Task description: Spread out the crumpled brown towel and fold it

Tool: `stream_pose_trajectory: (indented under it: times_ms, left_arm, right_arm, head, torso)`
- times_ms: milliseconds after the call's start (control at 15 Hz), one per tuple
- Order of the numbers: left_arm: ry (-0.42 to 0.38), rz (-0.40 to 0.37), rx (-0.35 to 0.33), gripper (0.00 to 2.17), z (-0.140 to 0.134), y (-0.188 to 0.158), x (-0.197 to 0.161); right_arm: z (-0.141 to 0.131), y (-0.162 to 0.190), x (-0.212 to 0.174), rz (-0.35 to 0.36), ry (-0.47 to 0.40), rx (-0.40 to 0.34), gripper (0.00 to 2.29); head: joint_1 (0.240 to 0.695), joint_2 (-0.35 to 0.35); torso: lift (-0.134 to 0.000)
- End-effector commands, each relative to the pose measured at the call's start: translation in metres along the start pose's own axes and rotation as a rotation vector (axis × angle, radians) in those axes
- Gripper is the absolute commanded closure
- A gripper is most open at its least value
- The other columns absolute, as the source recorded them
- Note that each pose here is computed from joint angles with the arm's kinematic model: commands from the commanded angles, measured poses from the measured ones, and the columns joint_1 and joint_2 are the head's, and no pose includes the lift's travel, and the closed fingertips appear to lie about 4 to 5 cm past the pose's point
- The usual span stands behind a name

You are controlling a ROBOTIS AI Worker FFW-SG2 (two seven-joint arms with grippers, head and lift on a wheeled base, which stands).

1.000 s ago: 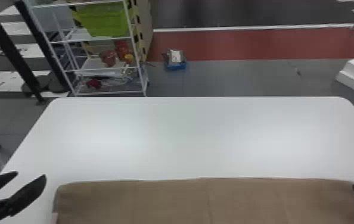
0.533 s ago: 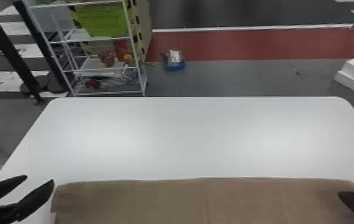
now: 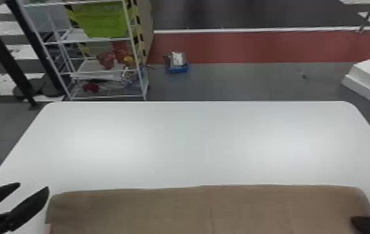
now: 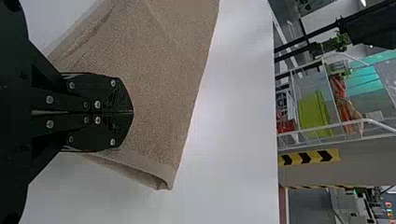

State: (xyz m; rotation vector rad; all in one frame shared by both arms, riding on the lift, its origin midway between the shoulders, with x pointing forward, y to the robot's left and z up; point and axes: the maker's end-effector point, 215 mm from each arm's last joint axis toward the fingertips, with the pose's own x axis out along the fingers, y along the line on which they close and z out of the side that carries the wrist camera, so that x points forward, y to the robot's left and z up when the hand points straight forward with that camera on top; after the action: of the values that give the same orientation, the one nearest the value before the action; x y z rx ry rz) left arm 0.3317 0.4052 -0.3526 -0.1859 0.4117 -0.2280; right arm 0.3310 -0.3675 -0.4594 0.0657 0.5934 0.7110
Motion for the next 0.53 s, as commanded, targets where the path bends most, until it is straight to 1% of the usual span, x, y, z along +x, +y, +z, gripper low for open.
stream_pose_trajectory:
  times_ms: [0, 67, 267, 400, 467]
  left_arm:
    - [-0.004, -0.005, -0.001, 0.05, 0.000, -0.002, 0.001]
    - [-0.004, -0.006, -0.002, 0.09, 0.000, -0.002, 0.001]
    - [-0.009, -0.014, -0.003, 0.09, 0.002, -0.004, 0.001]
    - [-0.018, -0.018, -0.008, 0.09, 0.004, -0.004, -0.001]
    - [-0.018, -0.020, -0.010, 0.09, 0.004, -0.004, -0.001]
  right_arm:
    - [-0.013, 0.004, -0.001, 0.007, 0.024, 0.021, 2.12]
    - [-0.017, 0.007, -0.001, 0.011, 0.030, 0.025, 2.12]
    - [-0.025, 0.014, -0.009, 0.014, 0.040, 0.027, 2.12]
    - [-0.028, 0.015, -0.017, 0.007, 0.042, 0.029, 2.12]
    - [-0.027, 0.012, -0.022, -0.003, 0.036, 0.017, 2.12]
  head:
    - [0.695, 0.067]
    - [0.695, 0.066]
    - [0.695, 0.068]
    - [0.695, 0.066]
    - [0.695, 0.065]
  torso:
    - [-0.124]
    - [-0.124]
    - [-0.124]
    - [-0.124]
    - [-0.124]
